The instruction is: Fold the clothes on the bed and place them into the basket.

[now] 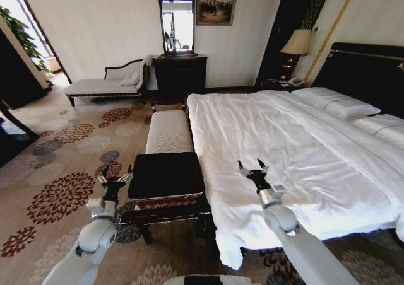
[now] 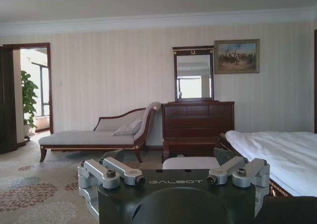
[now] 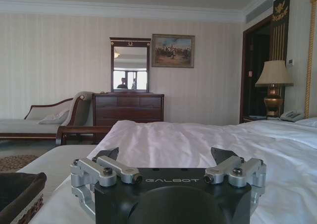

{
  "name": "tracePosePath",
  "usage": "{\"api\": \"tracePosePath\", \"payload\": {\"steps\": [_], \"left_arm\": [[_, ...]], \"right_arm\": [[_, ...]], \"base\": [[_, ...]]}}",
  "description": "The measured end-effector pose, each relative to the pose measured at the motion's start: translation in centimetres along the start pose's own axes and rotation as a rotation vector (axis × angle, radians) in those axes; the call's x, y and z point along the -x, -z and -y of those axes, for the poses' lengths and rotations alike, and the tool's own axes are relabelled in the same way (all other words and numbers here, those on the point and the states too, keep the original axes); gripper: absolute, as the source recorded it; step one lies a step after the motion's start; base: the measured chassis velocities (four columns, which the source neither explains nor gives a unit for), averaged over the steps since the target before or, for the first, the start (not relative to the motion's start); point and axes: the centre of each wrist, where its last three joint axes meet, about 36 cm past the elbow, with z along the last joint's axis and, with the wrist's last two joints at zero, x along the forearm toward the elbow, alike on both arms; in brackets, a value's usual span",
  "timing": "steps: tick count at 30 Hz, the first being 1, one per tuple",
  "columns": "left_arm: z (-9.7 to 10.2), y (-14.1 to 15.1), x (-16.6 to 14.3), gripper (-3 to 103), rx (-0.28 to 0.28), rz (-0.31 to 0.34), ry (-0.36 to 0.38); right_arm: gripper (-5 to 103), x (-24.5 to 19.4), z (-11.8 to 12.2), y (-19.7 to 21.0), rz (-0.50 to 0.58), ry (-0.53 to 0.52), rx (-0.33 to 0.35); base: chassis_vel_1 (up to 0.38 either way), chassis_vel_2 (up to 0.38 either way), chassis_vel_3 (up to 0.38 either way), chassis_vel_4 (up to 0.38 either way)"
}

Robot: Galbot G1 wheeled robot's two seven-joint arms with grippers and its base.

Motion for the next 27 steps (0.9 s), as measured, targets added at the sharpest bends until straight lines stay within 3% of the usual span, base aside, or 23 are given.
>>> {"api": "tracePosePath", "payload": {"steps": [8,11,27], "left_arm": [[0.0,-0.5,-4.0,100,0.020,-0.008,-0.048],[0.4,-1.3,-5.6,100,0.032,-0.040,-0.066],[0.6,-1.4,-5.7,100,0.033,-0.042,-0.070]], "right_arm": [[100,-3.7,-0.6,0.0,0.006,-0.032,0.023],[100,-4.5,-1.0,-0.1,0.004,-0.041,0.027],[100,-4.4,-1.2,-0.2,0.006,-0.041,0.032]], "base": [[0.000,0.000,0.000,0.000],[0.000,0.000,0.000,0.000],[0.000,0.000,0.000,0.000]]}}
